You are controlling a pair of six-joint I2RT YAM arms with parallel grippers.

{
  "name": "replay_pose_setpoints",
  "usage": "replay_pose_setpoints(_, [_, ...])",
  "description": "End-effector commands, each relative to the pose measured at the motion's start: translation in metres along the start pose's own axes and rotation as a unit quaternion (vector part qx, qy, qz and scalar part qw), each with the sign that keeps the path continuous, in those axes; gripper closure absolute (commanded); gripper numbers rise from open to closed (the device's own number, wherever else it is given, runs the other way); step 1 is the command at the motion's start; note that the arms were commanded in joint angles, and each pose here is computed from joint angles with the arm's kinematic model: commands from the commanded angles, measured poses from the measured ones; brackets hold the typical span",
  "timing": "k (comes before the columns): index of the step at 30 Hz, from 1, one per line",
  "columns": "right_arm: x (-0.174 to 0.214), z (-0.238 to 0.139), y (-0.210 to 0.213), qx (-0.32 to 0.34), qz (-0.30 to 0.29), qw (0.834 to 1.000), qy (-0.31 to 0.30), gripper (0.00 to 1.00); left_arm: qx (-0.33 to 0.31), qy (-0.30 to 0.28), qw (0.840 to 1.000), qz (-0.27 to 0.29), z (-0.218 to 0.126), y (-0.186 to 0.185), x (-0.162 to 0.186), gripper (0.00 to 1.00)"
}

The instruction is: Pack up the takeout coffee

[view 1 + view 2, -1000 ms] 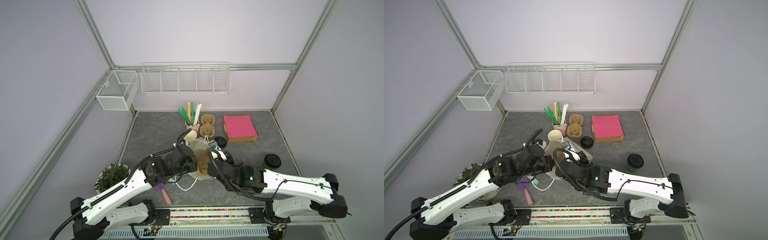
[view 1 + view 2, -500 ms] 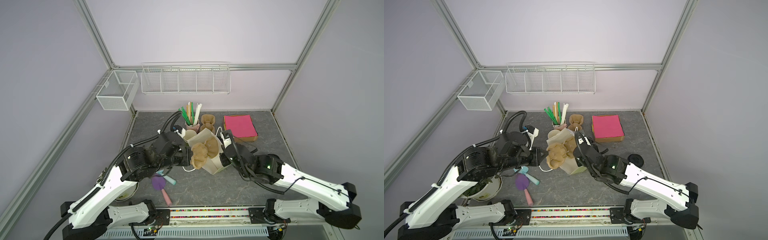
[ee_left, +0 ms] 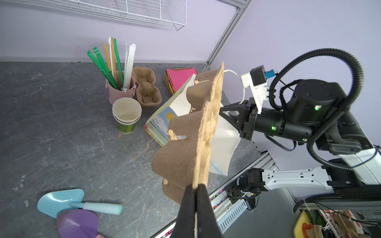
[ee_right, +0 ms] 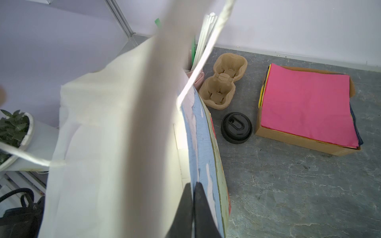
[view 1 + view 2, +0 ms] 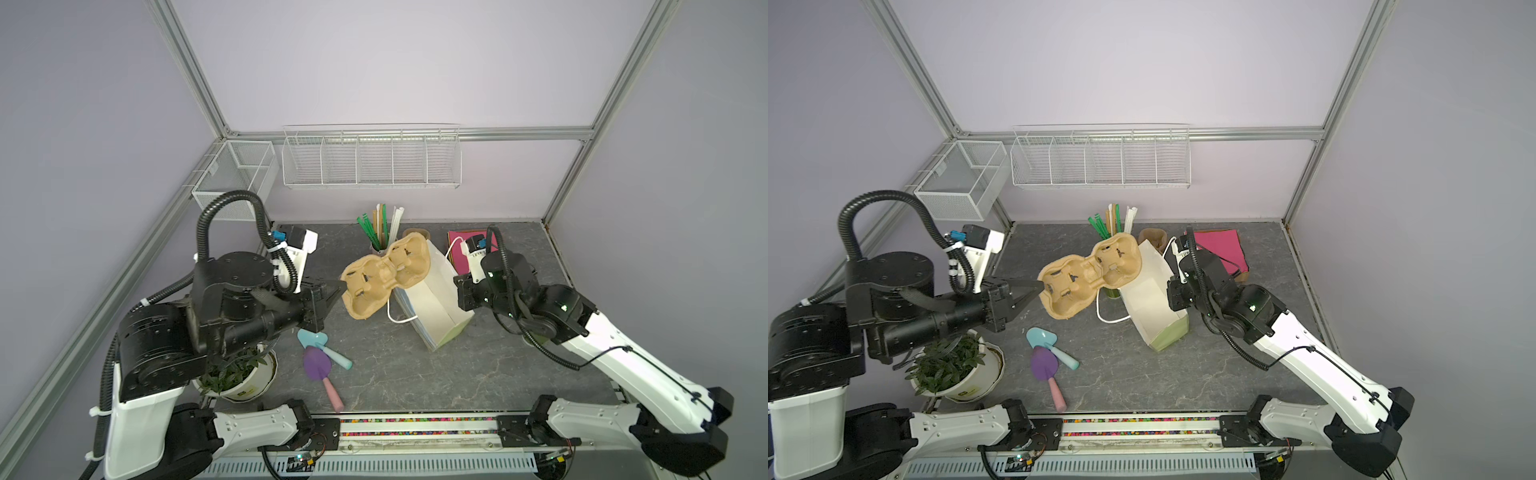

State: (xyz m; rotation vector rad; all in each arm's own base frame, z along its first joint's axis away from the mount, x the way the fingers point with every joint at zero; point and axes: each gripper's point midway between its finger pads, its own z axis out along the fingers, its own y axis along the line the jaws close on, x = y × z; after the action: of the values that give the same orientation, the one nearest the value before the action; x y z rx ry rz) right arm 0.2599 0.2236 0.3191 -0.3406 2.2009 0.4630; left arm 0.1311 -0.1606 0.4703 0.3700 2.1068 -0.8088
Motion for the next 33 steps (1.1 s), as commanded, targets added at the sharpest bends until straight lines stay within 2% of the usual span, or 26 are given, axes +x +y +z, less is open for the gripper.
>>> replay_pose_setpoints(1, [-0.004, 0.004, 0.003, -0.037, 0.038, 0.998, 0.023, 0.93, -0.016, 0.044, 0.998, 0.046, -0.006, 0.013, 0.024, 1.00])
replay_pose_setpoints(9, [0.005, 0.035, 0.003, -0.061, 0.089, 0.990, 0.089, 0.93, 0.073, 0.106, 0.988, 0.086, -0.007, -0.010, 0.055, 1.00])
replay_pose_setpoints(12, [0.011, 0.041, 0.007, -0.072, 0.107, 0.986, 0.105, 0.93, 0.086, 0.100, 0.988, 0.085, -0.014, -0.012, 0.055, 1.00])
replay_pose_setpoints(17, [0.017, 0.055, 0.001, -0.062, 0.140, 0.983, 0.106, 0.93, 0.123, 0.117, 0.981, 0.090, -0.013, -0.023, 0.065, 1.00])
replay_pose_setpoints(23, [0.020, 0.062, 0.002, -0.066, 0.143, 0.981, 0.112, 0.93, 0.181, 0.139, 0.968, 0.100, -0.011, -0.041, 0.077, 1.00])
replay_pose_setpoints(27, [0.019, 0.061, -0.002, -0.055, 0.135, 0.983, 0.111, 0.86, 0.187, 0.145, 0.966, 0.104, -0.007, -0.044, 0.079, 1.00])
replay_pose_setpoints(29, [0.018, 0.059, -0.001, -0.060, 0.130, 0.984, 0.109, 0.78, 0.190, 0.150, 0.965, 0.104, -0.005, -0.046, 0.080, 1.00])
replay_pose_setpoints(33, [0.009, 0.045, 0.000, -0.066, 0.119, 0.987, 0.089, 0.44, 0.195, 0.161, 0.962, 0.105, 0.003, -0.050, 0.082, 1.00])
